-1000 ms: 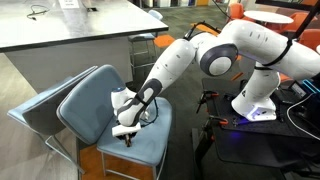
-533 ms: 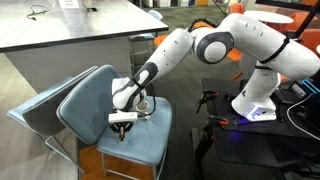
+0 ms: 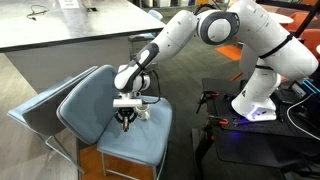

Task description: Place the orange marker in the white mug

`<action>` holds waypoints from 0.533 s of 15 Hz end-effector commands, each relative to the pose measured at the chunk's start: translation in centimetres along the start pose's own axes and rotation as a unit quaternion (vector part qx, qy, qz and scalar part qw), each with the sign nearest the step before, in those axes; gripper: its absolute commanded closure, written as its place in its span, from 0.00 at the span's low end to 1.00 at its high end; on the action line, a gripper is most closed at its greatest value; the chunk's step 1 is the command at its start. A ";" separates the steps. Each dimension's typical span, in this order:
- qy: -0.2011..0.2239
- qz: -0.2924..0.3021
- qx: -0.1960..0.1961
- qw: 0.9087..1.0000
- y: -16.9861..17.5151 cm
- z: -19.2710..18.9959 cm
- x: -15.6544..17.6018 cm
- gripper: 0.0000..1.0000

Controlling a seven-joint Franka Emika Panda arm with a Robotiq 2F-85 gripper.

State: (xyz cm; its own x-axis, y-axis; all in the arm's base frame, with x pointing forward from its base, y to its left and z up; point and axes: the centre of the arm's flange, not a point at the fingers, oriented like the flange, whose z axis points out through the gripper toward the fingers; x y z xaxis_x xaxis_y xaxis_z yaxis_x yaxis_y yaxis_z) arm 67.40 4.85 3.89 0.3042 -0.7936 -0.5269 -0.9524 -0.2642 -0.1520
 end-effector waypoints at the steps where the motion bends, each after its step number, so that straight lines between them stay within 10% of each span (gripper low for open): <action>1: -0.037 0.013 -0.001 0.999 3.3 -4.0 -1.8 0.95; 8: -0.069 0.036 0.033 0.996 7.5 -9.9 0.6 0.95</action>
State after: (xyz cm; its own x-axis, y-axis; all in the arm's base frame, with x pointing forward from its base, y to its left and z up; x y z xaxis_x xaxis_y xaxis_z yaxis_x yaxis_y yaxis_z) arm 62.97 -1.58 9.19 0.2391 -0.7497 -0.6171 -0.9710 -0.1826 -0.1543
